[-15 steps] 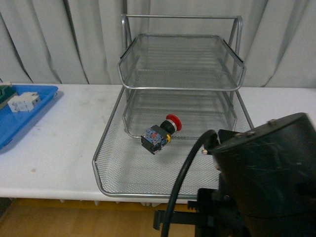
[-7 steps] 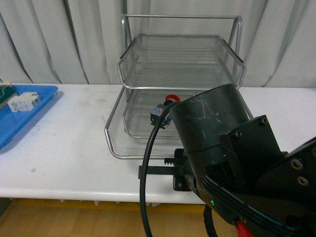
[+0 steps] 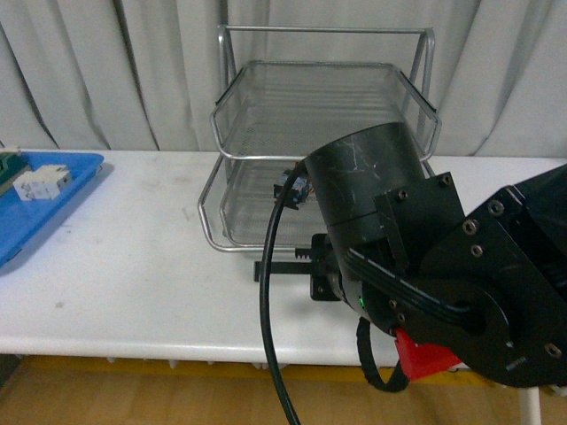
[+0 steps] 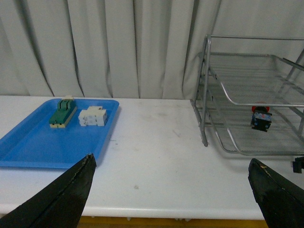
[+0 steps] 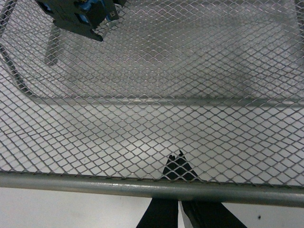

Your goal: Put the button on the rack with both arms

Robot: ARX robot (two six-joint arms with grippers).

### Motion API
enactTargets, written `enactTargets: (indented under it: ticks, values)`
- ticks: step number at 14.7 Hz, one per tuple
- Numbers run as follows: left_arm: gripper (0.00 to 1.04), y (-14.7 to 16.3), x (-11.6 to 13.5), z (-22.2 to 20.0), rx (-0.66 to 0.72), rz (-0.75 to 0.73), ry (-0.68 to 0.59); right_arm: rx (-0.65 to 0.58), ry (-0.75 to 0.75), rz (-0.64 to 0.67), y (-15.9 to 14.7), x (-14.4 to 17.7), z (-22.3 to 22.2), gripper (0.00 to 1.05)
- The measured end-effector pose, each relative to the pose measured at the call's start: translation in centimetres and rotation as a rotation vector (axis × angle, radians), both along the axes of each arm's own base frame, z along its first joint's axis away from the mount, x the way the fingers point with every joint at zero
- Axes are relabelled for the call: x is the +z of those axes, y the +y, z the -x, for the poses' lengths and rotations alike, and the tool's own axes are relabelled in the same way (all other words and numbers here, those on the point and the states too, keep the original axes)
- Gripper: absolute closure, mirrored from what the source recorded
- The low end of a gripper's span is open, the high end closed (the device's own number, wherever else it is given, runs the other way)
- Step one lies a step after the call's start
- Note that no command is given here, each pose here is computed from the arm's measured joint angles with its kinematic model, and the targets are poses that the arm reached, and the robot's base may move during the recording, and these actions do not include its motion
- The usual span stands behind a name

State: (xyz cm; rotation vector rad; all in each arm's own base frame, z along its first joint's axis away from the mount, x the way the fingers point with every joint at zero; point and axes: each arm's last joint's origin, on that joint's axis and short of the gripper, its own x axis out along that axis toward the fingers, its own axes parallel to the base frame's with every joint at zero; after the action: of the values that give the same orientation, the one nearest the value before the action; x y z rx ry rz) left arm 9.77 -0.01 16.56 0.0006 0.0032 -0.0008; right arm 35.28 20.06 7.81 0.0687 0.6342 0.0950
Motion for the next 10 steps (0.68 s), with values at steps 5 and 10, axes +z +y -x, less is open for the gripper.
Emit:
enactTargets:
  ticks: [5,10]
  values:
    - [0.07,0.0,0.0,0.0,0.0,0.0,0.0,0.046,-0.146,0.049,1.0,0.0,-4.9,1.03]
    - [0.07,0.0,0.0,0.0,0.0,0.0,0.0,0.089,-0.282,-0.057,-3.7,3.3,3.6,1.03]
